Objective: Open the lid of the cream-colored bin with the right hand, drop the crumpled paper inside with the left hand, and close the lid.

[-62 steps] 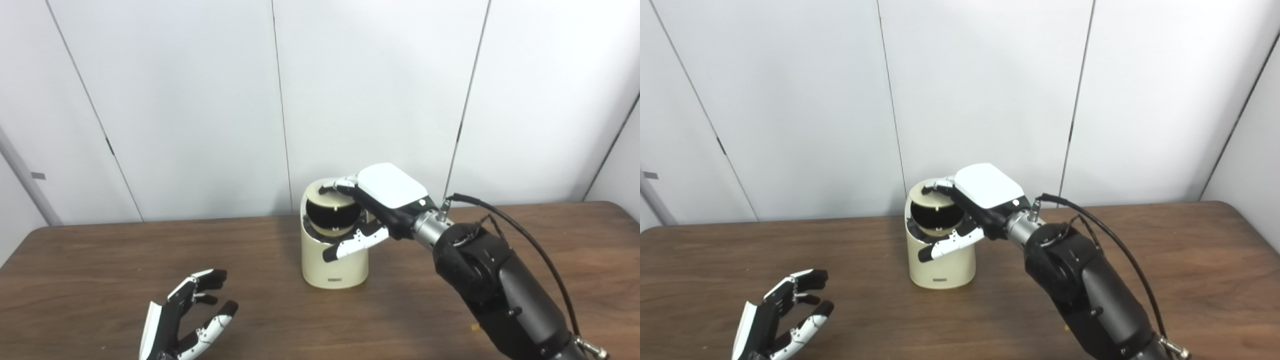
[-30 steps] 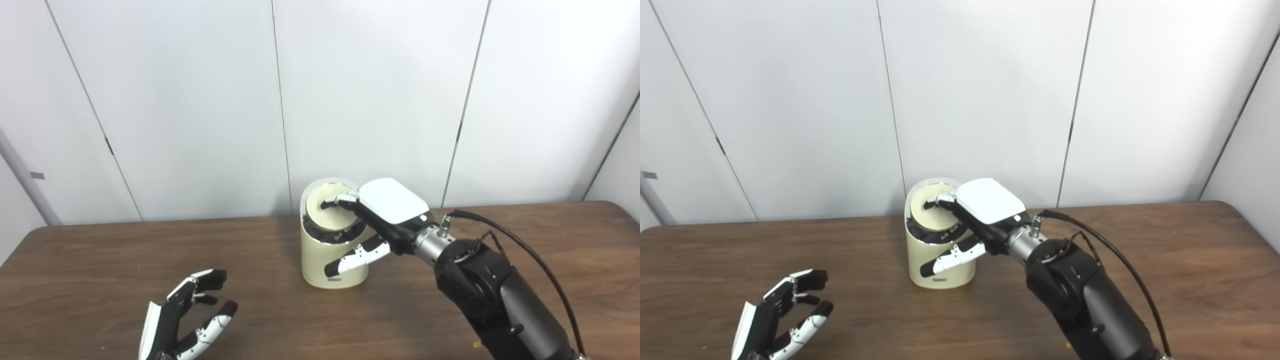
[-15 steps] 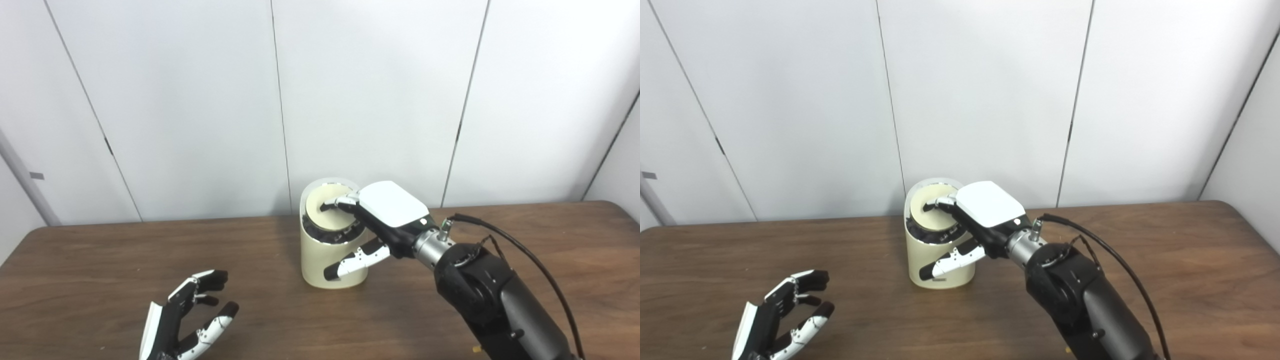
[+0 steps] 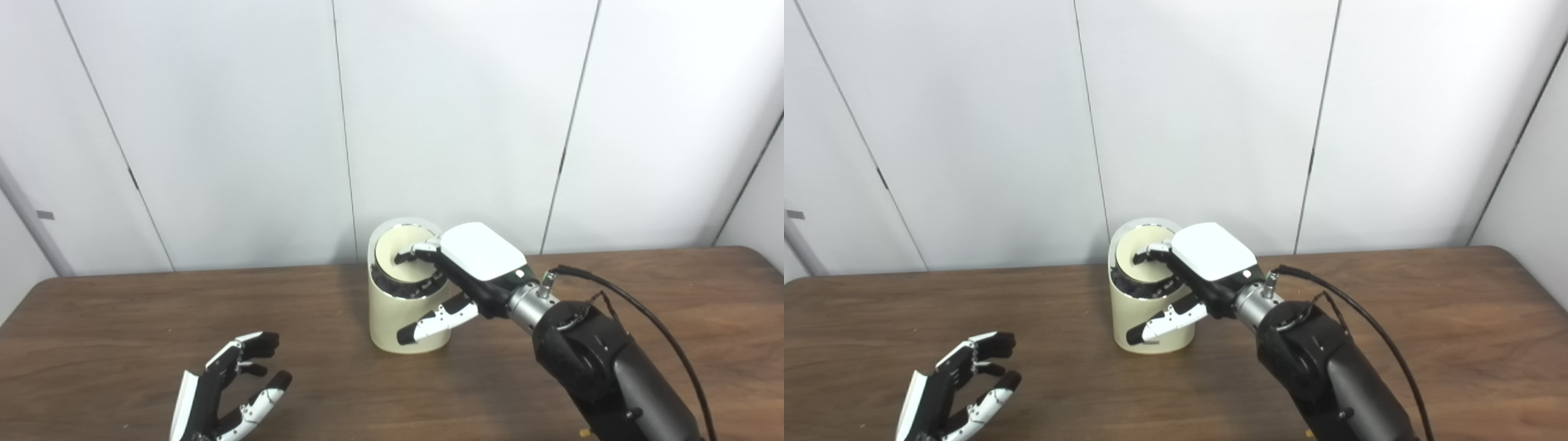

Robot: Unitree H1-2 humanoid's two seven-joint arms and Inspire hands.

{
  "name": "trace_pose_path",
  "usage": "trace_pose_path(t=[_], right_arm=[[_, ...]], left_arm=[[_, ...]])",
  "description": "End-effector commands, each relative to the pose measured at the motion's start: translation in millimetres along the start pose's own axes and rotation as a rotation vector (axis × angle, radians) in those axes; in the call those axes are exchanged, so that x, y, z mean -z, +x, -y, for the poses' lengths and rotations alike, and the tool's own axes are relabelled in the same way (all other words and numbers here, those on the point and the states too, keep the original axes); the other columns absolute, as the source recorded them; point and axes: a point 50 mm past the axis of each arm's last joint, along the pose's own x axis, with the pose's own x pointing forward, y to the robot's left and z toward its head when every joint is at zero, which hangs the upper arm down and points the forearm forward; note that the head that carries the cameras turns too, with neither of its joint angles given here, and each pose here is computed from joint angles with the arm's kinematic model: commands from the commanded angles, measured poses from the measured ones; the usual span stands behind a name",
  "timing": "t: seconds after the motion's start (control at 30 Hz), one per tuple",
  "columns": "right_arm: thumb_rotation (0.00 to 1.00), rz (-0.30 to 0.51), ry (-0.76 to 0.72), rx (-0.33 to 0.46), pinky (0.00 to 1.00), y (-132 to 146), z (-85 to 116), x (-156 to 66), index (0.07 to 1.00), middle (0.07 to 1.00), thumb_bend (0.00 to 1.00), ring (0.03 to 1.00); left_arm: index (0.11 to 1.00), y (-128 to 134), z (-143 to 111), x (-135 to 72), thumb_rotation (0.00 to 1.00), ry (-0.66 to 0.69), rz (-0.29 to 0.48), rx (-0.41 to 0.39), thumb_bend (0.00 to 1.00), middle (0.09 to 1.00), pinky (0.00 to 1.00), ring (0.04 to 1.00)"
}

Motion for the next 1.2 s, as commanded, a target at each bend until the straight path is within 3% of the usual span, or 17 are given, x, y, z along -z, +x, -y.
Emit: trace_pose_path(t=[0.0, 0.23, 0.4, 0.97, 1.17], right_arm=[[0.87, 0.004, -0.011, -0.021, 0.75, 0.3, 3.5, -2.5, 0.742, 0.745, 1.0, 0.75], [0.95, -0.031, -0.042, -0.112, 0.74, 0.5, 4.0, -2.2, 0.706, 0.724, 1.0, 0.741], [0.94, -0.048, -0.04, -0.151, 0.76, -0.6, 5.1, -3.2, 0.723, 0.746, 1.0, 0.767], [0.94, -0.064, -0.024, -0.159, 0.78, -2.6, 4.1, -3.9, 0.771, 0.778, 1.0, 0.802], [0.93, -0.058, 0.003, -0.107, 0.78, -4.7, 9.0, -2.5, 0.778, 0.78, 1.0, 0.796]], left_arm=[[0.7, 2.3, -5.3, -5.5, 0.5, 0.016, 0.029, -0.011, 0.69, 0.706, 0.59, 0.694], [0.699, 2.2, -5.9, -5.9, 0.51, 0.024, 0.026, -0.01, 0.69, 0.704, 0.59, 0.693], [0.696, 1.6, -6.9, -8.1, 0.51, 0.026, 0.028, -0.011, 0.7, 0.701, 0.59, 0.693], [0.695, 0.9, -8.1, -10.0, 0.51, 0.014, 0.027, -0.017, 0.71, 0.701, 0.59, 0.692], [0.694, 1.8, -6.5, -9.0, 0.52, 0.018, 0.025, -0.015, 0.71, 0.699, 0.58, 0.688]])
